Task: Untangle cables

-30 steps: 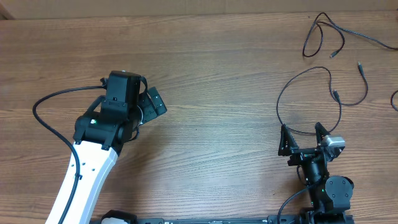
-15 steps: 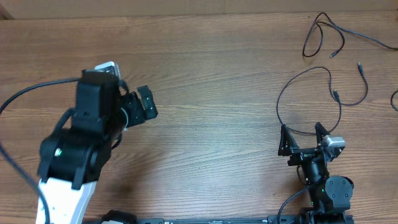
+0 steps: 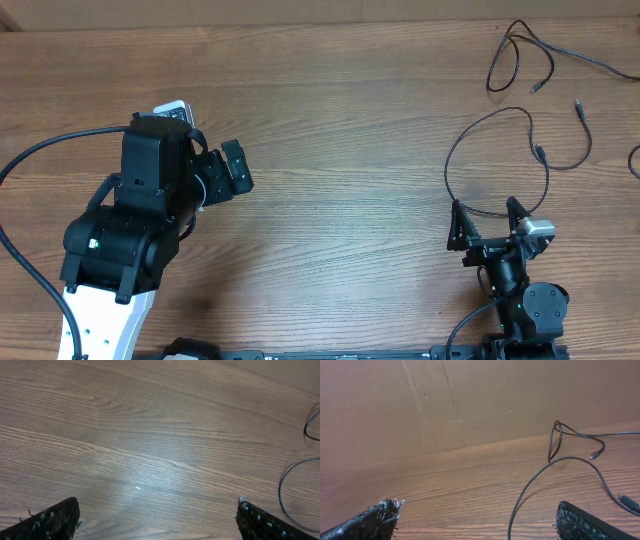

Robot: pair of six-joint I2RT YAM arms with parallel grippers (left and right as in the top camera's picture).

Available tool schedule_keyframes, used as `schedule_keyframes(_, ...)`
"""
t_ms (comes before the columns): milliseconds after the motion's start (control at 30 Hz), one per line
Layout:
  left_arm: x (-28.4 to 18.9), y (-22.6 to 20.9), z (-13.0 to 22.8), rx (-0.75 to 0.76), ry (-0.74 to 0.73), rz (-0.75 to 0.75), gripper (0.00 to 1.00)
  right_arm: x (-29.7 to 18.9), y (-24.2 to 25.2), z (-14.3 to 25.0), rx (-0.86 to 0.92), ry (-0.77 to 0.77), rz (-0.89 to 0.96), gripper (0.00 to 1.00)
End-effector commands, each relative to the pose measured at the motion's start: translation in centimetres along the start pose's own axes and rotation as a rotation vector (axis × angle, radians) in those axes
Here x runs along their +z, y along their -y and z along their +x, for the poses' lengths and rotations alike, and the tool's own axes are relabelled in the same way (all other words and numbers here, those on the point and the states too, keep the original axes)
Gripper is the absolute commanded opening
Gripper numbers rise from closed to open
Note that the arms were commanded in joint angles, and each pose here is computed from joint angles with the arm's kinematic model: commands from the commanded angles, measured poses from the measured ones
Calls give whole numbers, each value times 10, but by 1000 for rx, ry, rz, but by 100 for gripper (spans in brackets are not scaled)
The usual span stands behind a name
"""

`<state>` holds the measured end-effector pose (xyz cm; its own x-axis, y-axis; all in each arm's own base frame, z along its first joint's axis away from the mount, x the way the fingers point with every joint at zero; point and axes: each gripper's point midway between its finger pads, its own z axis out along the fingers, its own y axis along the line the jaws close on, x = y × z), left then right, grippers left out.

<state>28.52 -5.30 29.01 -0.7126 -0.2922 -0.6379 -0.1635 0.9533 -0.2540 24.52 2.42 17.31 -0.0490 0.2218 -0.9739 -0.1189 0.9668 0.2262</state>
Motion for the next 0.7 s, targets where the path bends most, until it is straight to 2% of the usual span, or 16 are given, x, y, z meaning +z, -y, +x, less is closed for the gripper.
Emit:
schedule_keyframes(0, -5, 0, -5, 14, 21, 4, 100, 0, 1, 2, -8, 4, 2, 100)
schedule_keyframes(267, -43, -1, -10, 4, 124, 55, 100, 0, 1, 2, -8, 4, 2, 100)
schedule_keyframes(667, -158, -17, 1, -26, 447, 214, 100, 0, 1, 2, -8, 4, 2, 100)
